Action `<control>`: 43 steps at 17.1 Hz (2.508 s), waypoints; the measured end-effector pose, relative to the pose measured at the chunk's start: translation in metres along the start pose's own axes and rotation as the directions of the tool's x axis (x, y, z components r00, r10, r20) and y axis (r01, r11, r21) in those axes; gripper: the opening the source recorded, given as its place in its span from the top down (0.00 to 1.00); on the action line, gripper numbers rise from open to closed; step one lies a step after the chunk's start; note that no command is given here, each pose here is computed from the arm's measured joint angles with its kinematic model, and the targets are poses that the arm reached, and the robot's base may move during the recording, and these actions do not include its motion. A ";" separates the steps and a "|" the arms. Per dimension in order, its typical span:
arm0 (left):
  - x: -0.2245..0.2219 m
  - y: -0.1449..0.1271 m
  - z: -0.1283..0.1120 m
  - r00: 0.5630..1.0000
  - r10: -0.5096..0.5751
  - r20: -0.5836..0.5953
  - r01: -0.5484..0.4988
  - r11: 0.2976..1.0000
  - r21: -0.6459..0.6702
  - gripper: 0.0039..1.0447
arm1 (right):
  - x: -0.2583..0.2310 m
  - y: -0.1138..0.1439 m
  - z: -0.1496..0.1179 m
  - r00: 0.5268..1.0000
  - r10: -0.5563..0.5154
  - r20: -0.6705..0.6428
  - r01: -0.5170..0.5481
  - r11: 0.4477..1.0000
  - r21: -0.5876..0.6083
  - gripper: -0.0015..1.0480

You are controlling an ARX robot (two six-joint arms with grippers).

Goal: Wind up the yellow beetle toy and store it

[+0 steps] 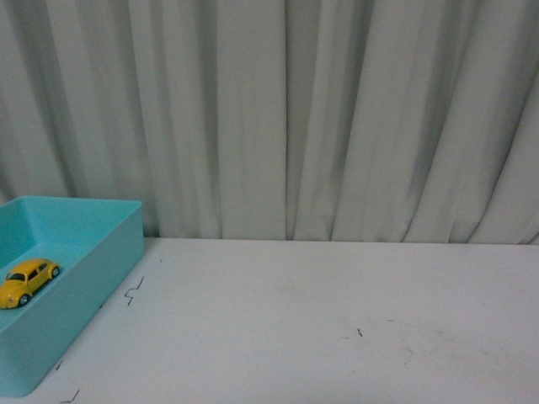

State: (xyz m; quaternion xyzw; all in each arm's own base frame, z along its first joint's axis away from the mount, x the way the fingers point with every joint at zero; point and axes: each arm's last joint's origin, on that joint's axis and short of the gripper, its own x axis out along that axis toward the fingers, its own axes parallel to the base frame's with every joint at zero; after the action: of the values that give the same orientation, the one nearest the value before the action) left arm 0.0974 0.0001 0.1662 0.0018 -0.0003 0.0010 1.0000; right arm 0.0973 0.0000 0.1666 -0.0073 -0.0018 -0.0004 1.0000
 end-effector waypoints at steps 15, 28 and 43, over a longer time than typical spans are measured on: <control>0.000 0.000 0.000 1.000 0.000 0.000 0.000 1.000 0.000 0.06 | 0.000 0.000 0.000 1.000 0.000 0.000 0.000 1.000 0.000 0.06; 0.000 0.000 0.000 1.000 0.000 0.002 0.000 1.000 0.000 0.06 | 0.000 0.000 0.000 1.000 0.000 0.001 0.000 1.000 0.000 0.06; 0.000 0.000 0.000 1.000 0.001 0.001 -0.001 1.000 -0.002 0.06 | 0.000 0.000 0.000 1.000 0.001 0.000 -0.001 1.000 0.000 0.06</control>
State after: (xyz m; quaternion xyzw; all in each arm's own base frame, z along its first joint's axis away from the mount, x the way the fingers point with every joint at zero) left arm 0.0974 0.0002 0.1663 0.0010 -0.0009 0.0013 1.0000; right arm 0.0973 0.0000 0.1665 -0.0073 -0.0016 0.0000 1.0000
